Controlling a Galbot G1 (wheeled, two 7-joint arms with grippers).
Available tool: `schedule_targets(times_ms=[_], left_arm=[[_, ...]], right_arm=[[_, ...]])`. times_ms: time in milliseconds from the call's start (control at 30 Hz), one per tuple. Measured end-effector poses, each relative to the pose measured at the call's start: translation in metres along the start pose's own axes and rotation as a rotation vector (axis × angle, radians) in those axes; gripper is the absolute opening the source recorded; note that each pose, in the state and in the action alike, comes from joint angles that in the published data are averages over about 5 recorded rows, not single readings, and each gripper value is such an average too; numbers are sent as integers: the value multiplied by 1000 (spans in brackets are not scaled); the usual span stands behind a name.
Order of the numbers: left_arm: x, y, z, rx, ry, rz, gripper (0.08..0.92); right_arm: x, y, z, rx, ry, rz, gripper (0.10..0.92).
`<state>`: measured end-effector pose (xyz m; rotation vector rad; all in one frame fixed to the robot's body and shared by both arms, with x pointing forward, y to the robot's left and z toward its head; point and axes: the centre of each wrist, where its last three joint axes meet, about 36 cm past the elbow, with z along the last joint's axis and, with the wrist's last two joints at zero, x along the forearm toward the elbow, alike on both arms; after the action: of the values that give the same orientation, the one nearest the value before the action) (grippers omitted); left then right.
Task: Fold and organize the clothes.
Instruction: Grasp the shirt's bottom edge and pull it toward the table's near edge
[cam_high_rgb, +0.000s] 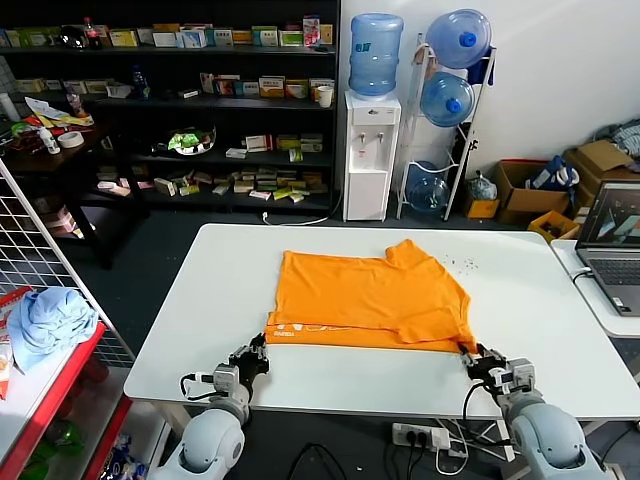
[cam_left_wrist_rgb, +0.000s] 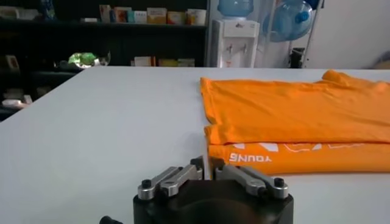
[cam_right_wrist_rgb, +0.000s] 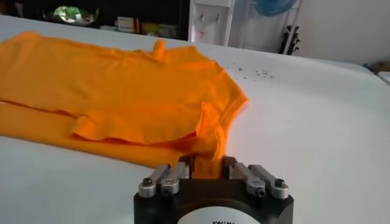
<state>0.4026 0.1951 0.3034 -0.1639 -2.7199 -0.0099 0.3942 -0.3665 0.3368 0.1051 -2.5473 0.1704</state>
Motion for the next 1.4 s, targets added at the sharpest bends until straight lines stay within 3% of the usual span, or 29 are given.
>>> schedule_targets(times_ms=[167,433,667,1033,1133,1400], left_arm=[[7,2,-1,-6,6,3,89],[16,-1,-8,9,-24,18,120],[14,-7,-8,31,-50,36,311],[2,-16,4,55,-30,42,613],[-2,-16,6,54,-28,40,587],[-3,-14,13,50,-22,40,353]], right_arm=[[11,7,-1,14,9,4,144],[22,14,1,26,16,5,133],[27,18,3,30,20,2,133],[29,19,6,32,21,0,133],[30,20,6,33,20,-1,133],[32,20,5,40,18,-5,133]])
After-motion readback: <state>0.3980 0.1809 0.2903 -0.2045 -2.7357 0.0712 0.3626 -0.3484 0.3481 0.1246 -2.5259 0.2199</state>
